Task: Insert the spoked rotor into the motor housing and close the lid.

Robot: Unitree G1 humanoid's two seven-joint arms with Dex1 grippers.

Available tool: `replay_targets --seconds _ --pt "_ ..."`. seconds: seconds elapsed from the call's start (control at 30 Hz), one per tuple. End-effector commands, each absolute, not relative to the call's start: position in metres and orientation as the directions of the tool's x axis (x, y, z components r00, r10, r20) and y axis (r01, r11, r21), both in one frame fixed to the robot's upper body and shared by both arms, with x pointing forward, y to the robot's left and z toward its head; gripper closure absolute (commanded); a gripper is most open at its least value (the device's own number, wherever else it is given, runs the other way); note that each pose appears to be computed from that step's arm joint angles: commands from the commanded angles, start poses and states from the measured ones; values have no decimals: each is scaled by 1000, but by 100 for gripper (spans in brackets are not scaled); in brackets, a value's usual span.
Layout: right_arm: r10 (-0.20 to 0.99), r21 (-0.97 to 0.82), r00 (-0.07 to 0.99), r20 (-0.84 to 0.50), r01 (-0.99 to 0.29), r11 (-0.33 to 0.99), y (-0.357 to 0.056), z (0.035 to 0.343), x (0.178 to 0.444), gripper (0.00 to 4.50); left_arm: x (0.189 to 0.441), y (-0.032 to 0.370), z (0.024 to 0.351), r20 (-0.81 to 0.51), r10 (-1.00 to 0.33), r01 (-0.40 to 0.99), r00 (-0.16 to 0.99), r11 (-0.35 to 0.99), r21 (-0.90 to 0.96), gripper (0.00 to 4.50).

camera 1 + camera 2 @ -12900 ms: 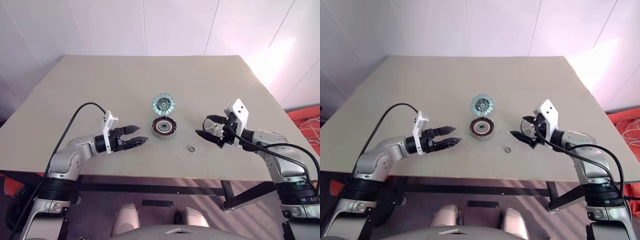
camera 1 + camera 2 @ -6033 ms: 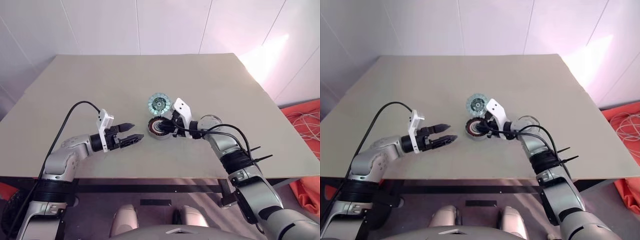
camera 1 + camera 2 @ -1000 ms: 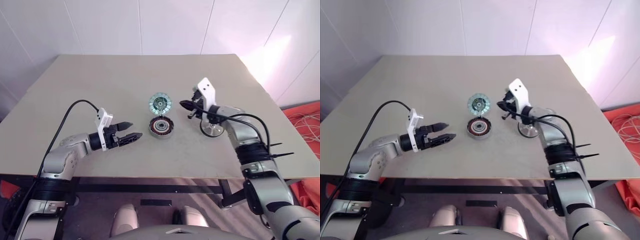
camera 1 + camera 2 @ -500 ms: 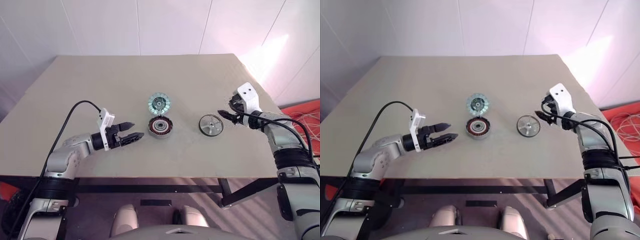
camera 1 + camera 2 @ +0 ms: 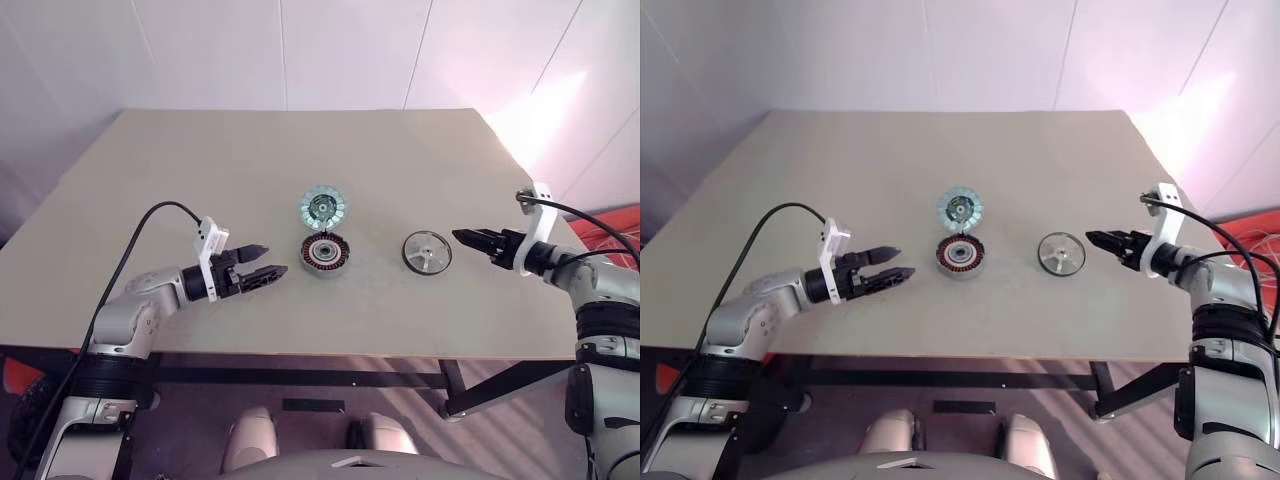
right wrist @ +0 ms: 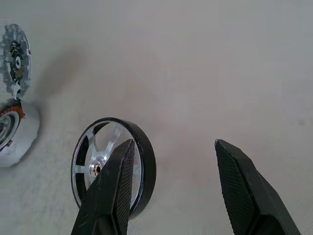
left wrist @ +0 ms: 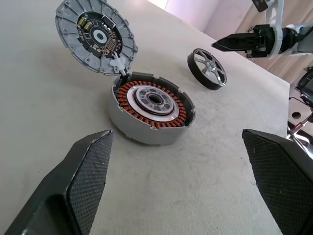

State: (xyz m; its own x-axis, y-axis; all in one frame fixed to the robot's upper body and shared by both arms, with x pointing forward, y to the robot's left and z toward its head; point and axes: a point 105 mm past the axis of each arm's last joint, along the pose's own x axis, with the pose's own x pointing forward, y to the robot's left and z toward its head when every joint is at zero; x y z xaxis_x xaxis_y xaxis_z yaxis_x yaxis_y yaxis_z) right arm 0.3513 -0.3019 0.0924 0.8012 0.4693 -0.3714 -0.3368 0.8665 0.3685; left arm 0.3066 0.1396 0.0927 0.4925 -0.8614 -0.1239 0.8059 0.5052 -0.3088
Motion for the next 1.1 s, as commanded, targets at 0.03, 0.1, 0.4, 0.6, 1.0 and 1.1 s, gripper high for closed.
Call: replay_targets --seconds 0.03,0.1,0.4,0.6,1.0,1.1 --pt "491 417 808 -326 -343 842 -308 101 346 158 307 140 105 -101 -863 822 495 503 -267 0" --pt "496 429 799 -340 -338 838 -308 94 343 158 307 140 105 -100 -863 822 495 503 -267 0" --pt "538 505 767 -350 -329 798 -293 74 338 158 309 141 105 -104 -861 822 498 507 -258 0" --pt "592 551 741 -317 -365 751 -277 72 340 158 310 142 105 -107 -860 823 499 509 -254 0" --pt "633 599 733 -249 -397 695 -257 77 346 158 311 144 105 -111 -857 822 503 515 -245 0" --pt "636 614 739 -224 -400 681 -255 81 348 158 311 144 105 -112 -857 822 503 515 -242 0"
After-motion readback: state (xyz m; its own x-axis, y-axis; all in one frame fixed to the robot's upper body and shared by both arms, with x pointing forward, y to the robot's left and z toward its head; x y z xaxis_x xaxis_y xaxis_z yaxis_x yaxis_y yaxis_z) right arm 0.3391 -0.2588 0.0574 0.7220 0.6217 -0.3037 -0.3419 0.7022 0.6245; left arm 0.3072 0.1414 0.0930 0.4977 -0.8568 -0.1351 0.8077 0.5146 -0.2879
